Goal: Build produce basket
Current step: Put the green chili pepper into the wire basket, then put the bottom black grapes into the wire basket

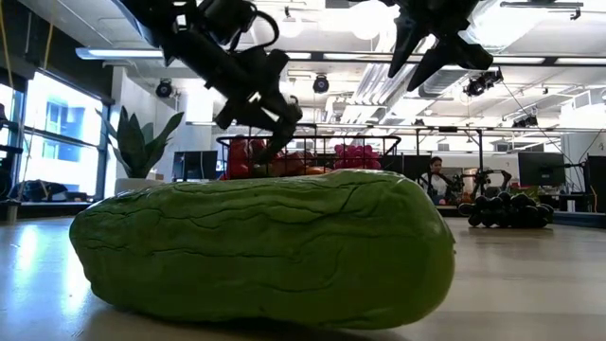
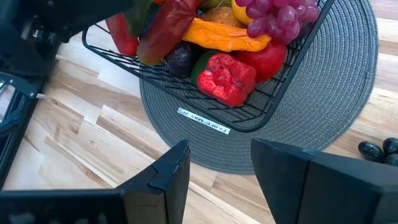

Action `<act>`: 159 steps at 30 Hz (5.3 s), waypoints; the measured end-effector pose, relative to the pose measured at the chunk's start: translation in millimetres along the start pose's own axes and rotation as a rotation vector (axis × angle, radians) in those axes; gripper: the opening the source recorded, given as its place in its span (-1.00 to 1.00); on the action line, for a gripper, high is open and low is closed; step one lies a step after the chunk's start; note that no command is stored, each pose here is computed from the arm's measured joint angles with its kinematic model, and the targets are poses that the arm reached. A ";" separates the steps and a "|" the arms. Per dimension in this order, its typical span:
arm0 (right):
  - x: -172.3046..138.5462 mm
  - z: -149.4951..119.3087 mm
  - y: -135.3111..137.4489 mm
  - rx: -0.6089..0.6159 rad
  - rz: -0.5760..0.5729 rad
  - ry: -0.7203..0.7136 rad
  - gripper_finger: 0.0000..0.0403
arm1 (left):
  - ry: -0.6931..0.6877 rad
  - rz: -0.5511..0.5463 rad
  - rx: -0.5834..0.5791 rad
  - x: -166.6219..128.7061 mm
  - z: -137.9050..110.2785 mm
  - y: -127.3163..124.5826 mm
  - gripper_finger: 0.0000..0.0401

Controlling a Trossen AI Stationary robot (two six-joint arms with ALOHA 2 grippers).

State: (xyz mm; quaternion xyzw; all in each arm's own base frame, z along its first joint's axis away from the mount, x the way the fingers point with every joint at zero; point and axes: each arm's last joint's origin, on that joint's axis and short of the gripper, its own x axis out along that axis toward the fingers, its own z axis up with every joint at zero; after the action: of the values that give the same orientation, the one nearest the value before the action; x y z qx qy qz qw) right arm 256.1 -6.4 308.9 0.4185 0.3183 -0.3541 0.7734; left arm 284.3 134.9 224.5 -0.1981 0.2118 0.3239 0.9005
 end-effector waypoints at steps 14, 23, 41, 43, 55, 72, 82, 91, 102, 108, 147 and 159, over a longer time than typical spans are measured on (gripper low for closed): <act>0.1 0.0 0.0 0.004 0.000 0.000 -0.24 | -0.089 0.109 0.199 -6.7 34.1 -6.6 0.08; 0.1 -0.1 0.1 0.006 0.001 0.004 -0.24 | 0.029 0.156 0.404 -29.7 74.0 -4.3 0.08; 0.2 -0.2 0.1 0.024 0.001 0.006 -0.24 | 0.325 0.353 0.277 -51.9 80.9 66.5 0.08; 0.2 -1.2 -0.4 0.037 0.001 0.026 -0.24 | 0.346 0.327 0.248 -52.6 79.6 69.4 0.08; -11.1 -38.4 0.8 -0.006 -0.027 0.261 -0.24 | 0.520 0.131 0.245 -57.2 61.4 50.9 0.08; -41.2 -102.1 0.4 -0.018 -0.099 0.523 -0.23 | 0.525 0.066 0.282 -57.6 53.2 20.7 0.08; -57.2 -127.8 -6.7 -0.123 -0.144 0.587 -0.24 | 0.526 0.050 0.272 -58.3 50.0 10.8 0.08; -67.8 -143.9 -10.6 -0.139 -0.165 0.623 -0.01 | 0.528 0.040 0.268 -59.2 47.4 3.1 0.08; -61.3 -181.0 -12.8 -0.193 -0.308 0.623 0.36 | 0.532 0.022 0.247 -61.1 42.9 -9.4 0.08; -43.2 -197.9 -7.2 -0.183 -0.375 0.621 0.37 | 0.535 0.008 0.247 -62.4 40.3 -16.3 0.08; 57.7 -272.2 -3.1 0.038 -0.689 0.585 -0.13 | 0.540 -0.052 0.402 -64.3 36.5 -25.3 0.08; 71.4 -243.5 21.2 0.076 -0.448 0.551 -0.81 | 0.539 -0.074 0.486 -64.2 36.6 -24.9 0.08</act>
State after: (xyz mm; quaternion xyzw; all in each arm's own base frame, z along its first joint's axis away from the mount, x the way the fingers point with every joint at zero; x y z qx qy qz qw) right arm 264.7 194.5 152.7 0.4468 0.5853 -0.4001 0.5456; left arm 265.3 103.2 293.1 -0.0639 0.5051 0.1673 0.8443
